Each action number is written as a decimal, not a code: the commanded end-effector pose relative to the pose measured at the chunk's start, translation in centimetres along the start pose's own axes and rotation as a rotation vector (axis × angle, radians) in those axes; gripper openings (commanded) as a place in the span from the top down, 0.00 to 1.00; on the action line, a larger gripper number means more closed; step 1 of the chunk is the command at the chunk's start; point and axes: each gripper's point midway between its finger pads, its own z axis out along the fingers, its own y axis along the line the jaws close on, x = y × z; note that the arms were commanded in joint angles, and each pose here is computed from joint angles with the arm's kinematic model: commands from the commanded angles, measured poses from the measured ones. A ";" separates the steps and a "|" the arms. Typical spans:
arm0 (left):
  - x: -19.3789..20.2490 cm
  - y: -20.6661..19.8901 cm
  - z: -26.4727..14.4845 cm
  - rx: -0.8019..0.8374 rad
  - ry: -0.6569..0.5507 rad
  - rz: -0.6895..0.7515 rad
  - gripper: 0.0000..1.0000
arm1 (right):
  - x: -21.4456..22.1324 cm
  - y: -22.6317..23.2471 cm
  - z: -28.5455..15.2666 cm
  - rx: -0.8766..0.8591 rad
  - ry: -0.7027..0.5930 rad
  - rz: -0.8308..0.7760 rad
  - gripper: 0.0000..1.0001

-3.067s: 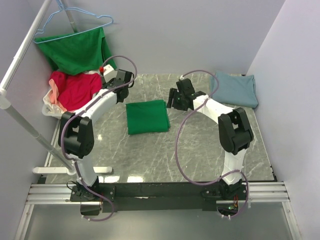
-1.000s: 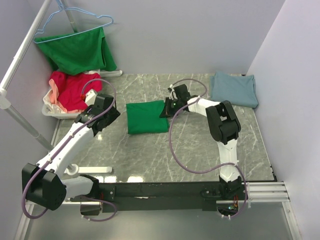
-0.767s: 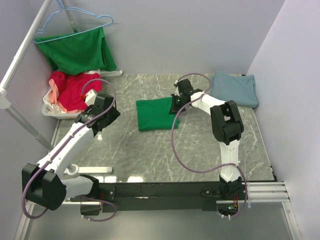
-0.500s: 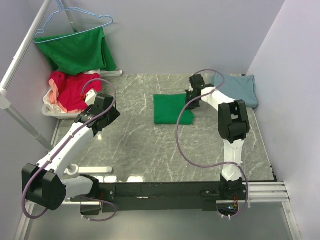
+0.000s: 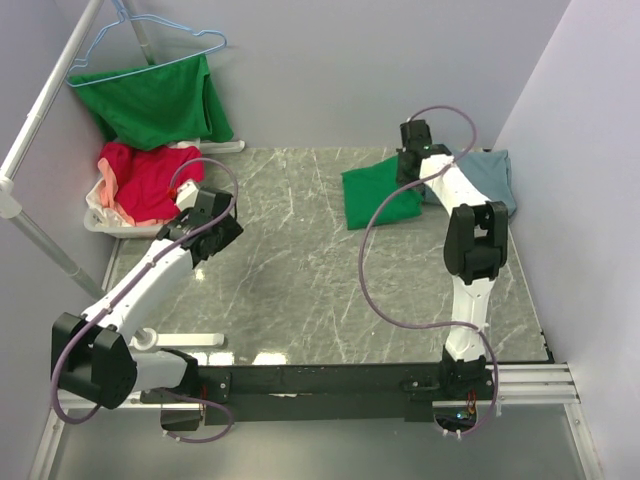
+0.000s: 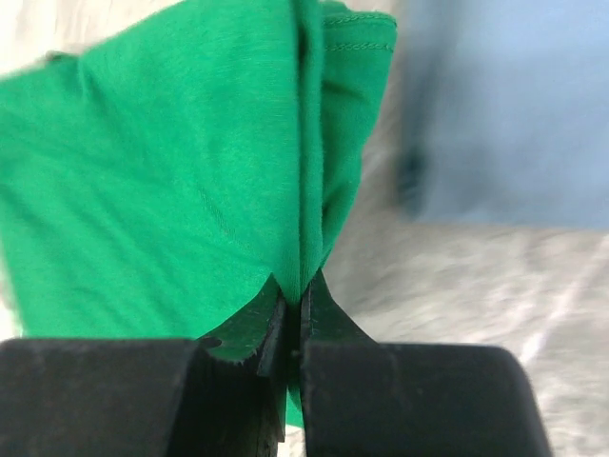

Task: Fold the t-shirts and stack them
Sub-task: Neatly place the folded tshirt to the corner

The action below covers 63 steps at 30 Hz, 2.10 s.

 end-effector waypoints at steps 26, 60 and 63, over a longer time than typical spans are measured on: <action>-0.3 -2.5 2.5 0.000 0.022 0.056 0.47 | -11.3 -20.6 0.9 0.638 -0.325 0.432 1.00; 0.6 -3.5 3.2 0.047 0.049 0.096 0.43 | -9.4 -27.4 0.2 0.778 -0.339 0.524 0.25; 0.6 -3.5 3.2 0.054 0.040 0.104 0.36 | -10.3 -25.7 -1.1 0.756 -0.373 0.524 0.21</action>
